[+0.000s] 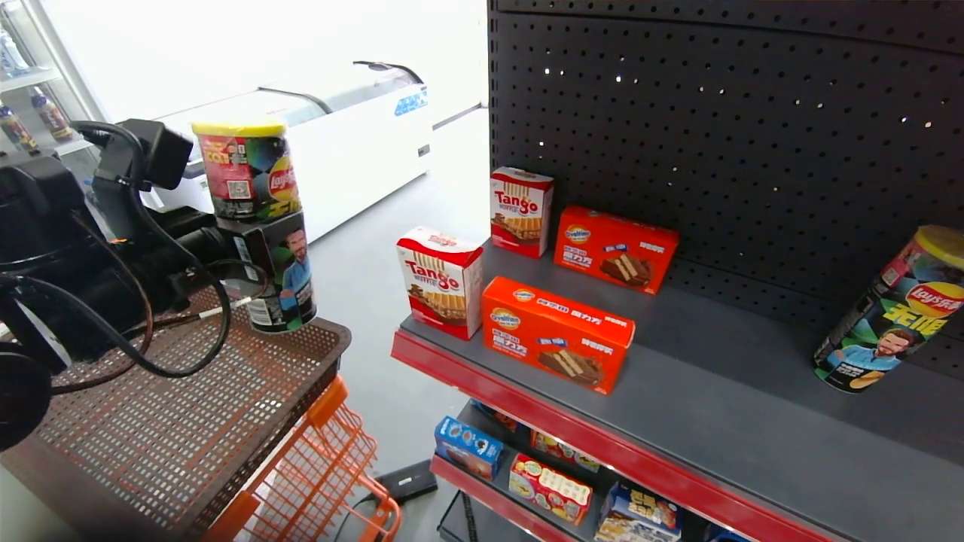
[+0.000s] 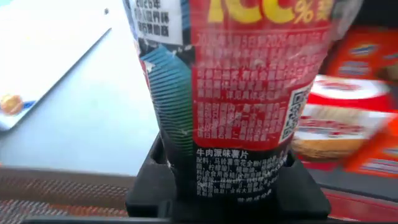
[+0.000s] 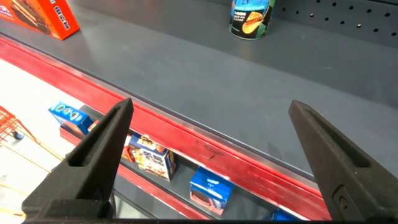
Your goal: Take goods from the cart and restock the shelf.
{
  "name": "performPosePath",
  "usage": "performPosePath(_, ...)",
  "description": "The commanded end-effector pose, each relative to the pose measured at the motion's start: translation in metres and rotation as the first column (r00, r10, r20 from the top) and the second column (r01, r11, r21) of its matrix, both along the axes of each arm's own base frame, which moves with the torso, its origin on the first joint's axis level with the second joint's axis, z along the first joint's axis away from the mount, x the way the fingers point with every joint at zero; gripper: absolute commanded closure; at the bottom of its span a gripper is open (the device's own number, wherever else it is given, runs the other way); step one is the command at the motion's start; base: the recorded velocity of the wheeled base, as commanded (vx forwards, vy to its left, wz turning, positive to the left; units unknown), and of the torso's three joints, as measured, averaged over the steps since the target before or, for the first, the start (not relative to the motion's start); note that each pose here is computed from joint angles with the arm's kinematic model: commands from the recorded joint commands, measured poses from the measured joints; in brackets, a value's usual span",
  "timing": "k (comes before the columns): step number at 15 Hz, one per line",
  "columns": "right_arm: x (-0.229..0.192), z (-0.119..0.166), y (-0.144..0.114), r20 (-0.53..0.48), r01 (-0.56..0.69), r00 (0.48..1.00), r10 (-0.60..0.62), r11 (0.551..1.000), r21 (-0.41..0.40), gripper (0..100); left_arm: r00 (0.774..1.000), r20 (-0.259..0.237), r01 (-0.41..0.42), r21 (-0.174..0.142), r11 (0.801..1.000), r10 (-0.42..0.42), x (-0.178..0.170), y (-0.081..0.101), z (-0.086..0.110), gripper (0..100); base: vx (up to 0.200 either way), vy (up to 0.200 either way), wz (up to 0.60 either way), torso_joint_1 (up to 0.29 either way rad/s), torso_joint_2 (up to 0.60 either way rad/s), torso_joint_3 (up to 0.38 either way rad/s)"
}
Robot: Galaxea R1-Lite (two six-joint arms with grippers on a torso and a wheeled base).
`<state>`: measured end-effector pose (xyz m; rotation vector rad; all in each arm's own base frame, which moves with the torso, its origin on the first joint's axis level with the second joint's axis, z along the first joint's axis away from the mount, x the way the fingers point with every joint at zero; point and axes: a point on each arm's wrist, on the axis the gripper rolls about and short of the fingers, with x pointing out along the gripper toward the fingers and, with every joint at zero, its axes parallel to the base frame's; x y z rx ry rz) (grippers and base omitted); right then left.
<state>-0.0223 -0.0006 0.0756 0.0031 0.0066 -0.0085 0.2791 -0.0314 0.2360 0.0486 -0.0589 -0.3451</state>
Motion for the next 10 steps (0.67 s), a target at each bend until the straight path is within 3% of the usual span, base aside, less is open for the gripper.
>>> performPosePath(1, 0.000, 0.000, 0.000, -0.001, 0.001, 1.000, -0.001, 1.000, 0.000, 0, 0.981, 0.041, 0.188, -0.005, 0.982, -0.188, -0.019, -0.028, 0.014, 100, 0.000, 0.000, 0.00, 0.000, 0.00, 0.000)
performPosePath(4, 0.000, 0.000, 0.000, -0.001, -0.001, 1.000, 0.001, 1.000, 0.000, 0, 0.946, 0.023, 0.325, -0.042, 0.945, -0.324, -0.021, -0.052, 0.012, 100, 0.000, 0.000, 0.00, 0.000, 0.00, 0.000)
performPosePath(8, 0.000, 0.000, 0.000, -0.001, -0.001, 1.000, 0.001, 1.000, 0.000, 0, 0.932, 0.020, 0.362, -0.044, 0.931, -0.361, -0.016, -0.063, 0.012, 100, 0.000, 0.000, 0.00, 0.000, 0.00, 0.000)
performPosePath(10, 0.000, 0.000, 0.000, 0.000, -0.001, 1.000, 0.001, 1.000, 0.000, 0, 0.927, 0.058, 0.372, -0.040, 0.927, -0.370, -0.011, -0.064, 0.013, 100, 0.000, 0.000, 0.00, 0.000, 0.00, 0.000)
